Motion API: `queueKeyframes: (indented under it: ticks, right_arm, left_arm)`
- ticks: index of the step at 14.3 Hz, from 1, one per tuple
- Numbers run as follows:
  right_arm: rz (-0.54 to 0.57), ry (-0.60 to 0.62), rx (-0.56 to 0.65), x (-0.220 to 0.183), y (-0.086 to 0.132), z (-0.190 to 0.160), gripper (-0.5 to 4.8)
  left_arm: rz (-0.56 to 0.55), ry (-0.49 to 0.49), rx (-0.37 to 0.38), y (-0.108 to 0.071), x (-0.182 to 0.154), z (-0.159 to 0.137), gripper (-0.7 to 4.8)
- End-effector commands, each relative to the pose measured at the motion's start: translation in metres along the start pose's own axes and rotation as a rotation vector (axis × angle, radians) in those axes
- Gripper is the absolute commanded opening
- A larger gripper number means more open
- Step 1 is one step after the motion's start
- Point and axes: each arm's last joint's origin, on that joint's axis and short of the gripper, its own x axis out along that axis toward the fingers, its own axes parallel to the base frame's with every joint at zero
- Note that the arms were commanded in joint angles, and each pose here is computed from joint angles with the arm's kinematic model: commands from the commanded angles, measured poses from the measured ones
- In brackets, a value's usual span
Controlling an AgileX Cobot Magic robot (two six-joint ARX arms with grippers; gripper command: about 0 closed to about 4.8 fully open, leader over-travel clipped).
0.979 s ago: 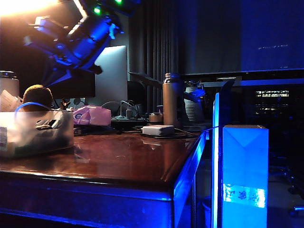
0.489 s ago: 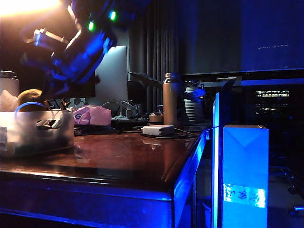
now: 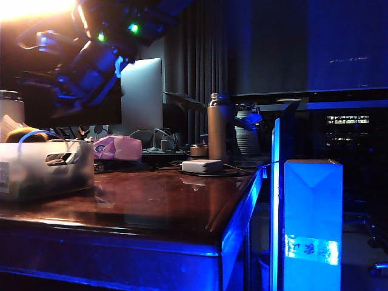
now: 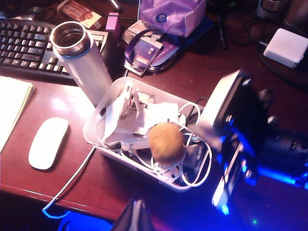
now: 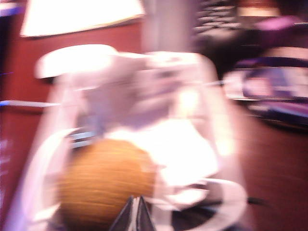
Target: Pick up the kiwi and place it into the translucent box.
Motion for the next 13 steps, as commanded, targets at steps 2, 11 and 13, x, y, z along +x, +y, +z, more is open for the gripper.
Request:
queueKeyframes:
  ticks: [2,11,13]
  right_arm:
    - [-0.116,-0.176,-0.014,-0.049,-0.031,0.054,-0.01]
    - [-0.278,-0.597,-0.223,-0.344,-0.040,0.188,-0.01]
    - [-0.298,-0.616,-0.234,-0.422,-0.020,0.188,-0.01]
  left_arm:
    - [-0.126,-0.039,0.001,-0.003,-0.002,0.003,-0.03]
    - [-0.235,-0.409,-0.065,-0.007,-0.113,-0.029,-0.03]
    - [-0.228,-0.522,-0.062,-0.009,-0.162,-0.066,-0.03]
